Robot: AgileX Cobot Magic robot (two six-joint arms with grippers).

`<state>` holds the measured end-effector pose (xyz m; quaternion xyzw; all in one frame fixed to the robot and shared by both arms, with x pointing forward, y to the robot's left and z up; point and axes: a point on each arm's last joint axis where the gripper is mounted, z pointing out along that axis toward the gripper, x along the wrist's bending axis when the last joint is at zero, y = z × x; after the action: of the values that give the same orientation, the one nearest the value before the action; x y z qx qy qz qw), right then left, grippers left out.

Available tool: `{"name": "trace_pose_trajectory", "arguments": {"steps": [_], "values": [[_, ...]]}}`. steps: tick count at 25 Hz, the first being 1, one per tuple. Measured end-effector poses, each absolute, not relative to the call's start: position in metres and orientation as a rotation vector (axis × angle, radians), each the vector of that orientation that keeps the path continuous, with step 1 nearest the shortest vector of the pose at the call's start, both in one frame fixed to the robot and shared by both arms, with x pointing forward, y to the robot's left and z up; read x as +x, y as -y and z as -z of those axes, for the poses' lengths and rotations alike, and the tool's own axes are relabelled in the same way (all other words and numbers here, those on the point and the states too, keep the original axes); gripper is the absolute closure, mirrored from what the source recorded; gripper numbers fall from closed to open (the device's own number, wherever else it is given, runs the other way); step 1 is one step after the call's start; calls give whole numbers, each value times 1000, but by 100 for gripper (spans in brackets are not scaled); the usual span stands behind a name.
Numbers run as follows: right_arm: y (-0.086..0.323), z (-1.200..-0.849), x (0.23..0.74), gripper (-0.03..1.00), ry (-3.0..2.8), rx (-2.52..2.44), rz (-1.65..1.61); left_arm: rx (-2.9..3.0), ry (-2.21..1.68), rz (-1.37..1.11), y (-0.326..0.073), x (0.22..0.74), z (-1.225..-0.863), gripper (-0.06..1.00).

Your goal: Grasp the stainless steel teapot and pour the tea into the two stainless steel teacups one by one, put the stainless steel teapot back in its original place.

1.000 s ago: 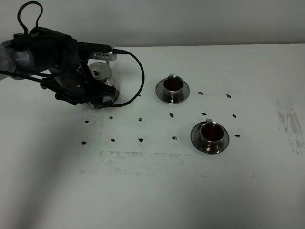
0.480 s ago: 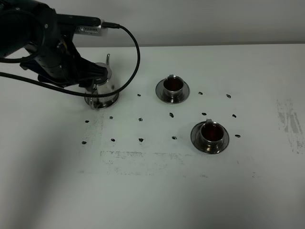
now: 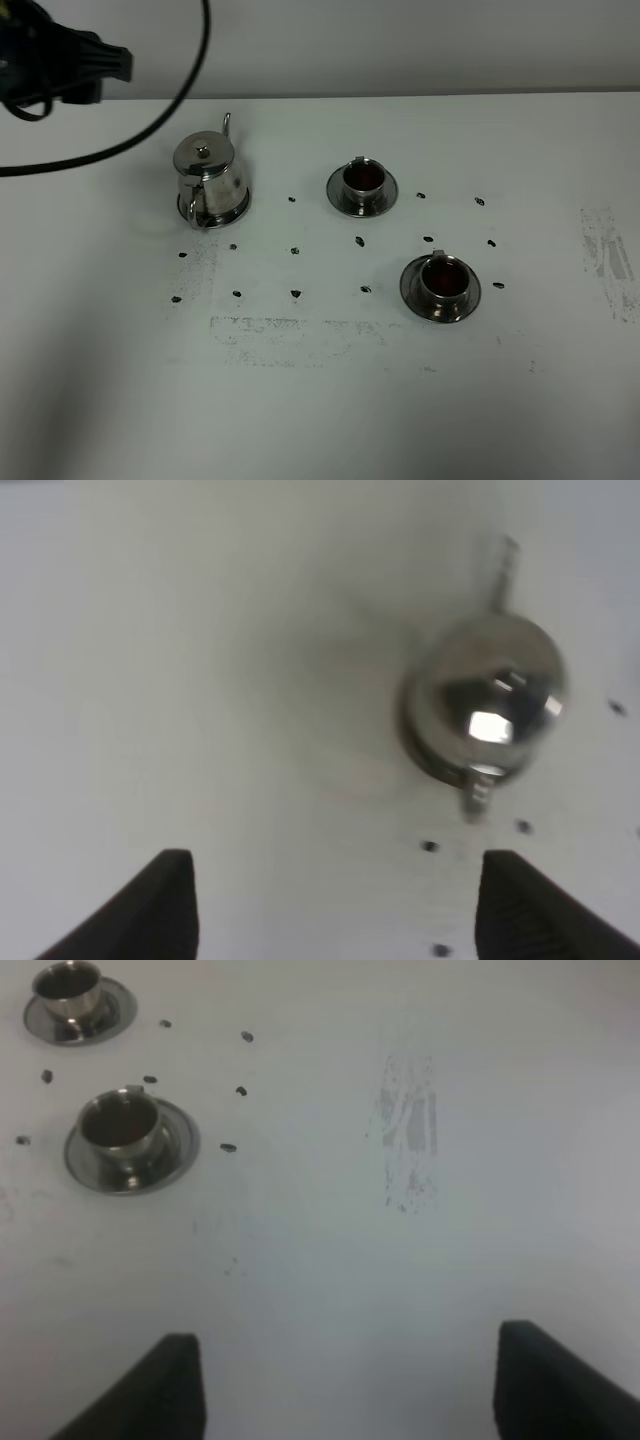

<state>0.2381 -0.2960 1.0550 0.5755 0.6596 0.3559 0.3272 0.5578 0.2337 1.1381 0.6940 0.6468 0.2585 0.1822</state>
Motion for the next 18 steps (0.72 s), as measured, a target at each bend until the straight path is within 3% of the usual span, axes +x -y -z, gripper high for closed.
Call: {"name": "trace_pose_trajectory", "arguments": {"steps": [10, 18], "values": [[296, -1055, 238, 38, -1728, 1507, -932, 1650, -2017, -845, -323, 424, -1141, 38], [296, -1055, 238, 38, -1727, 1508, -933, 1612, -1892, -825, -314, 318, -1114, 38]]}}
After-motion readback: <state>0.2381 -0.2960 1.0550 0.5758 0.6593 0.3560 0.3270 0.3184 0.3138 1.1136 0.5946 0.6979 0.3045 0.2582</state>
